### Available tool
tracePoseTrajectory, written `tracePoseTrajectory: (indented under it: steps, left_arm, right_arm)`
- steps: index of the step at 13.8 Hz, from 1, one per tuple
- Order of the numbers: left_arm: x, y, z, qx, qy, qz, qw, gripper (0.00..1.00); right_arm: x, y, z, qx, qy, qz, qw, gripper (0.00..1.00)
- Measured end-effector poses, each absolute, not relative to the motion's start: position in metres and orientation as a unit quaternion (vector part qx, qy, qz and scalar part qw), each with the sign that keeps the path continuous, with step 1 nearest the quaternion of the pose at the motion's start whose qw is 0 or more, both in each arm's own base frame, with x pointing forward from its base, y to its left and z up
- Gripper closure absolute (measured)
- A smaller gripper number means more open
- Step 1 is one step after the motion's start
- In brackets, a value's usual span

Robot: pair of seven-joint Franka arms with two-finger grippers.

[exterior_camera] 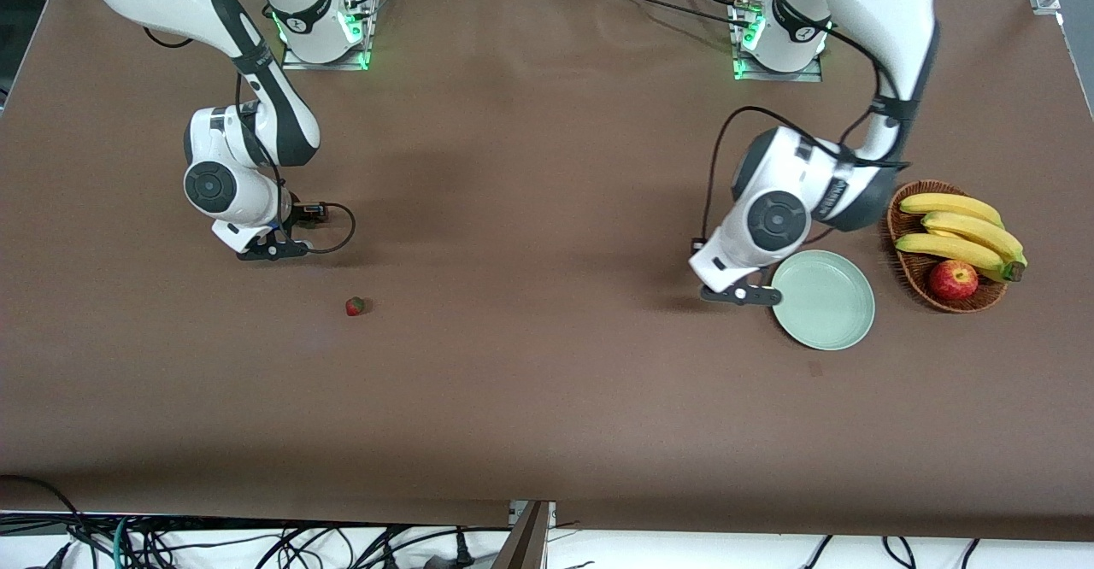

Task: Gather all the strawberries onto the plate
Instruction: 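Drop the strawberry onto the plate while the right gripper grasps another, then set the second strawberry mid-table with the right gripper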

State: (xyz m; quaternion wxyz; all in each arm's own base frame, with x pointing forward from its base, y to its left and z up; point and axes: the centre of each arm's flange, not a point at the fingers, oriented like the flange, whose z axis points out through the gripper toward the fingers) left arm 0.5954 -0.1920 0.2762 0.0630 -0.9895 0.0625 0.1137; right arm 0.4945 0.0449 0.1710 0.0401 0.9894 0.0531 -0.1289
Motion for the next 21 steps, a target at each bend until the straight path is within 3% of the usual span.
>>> tracePoseTrajectory:
  steps: [2,8,15,16,21]
  left_arm:
    - [0.607,-0.154,0.278,-0.986,0.101,0.119,0.061,0.68]
    - [0.628,-0.053,0.264,-0.966,0.224,0.121,0.036,0.68]
    - [0.640,0.011,0.195,-0.938,0.333,0.097,0.012,0.68]
    - [0.640,0.010,0.194,-0.936,0.339,0.096,0.011,0.64]
    - [0.653,0.006,0.222,-0.934,0.349,0.071,0.018,0.15]
  right_arm:
    - [0.495,0.045,0.171,0.990,0.053,-0.128,0.040,0.68]
    - [0.515,0.065,0.189,0.993,0.067,-0.094,0.033,0.68]
    - [0.557,0.255,0.245,0.997,0.051,-0.016,-0.048,0.68]
    - [0.561,0.294,0.249,0.998,0.029,-0.007,-0.061,0.68]
    - [0.562,0.466,0.250,0.988,-0.085,0.012,-0.131,0.68]
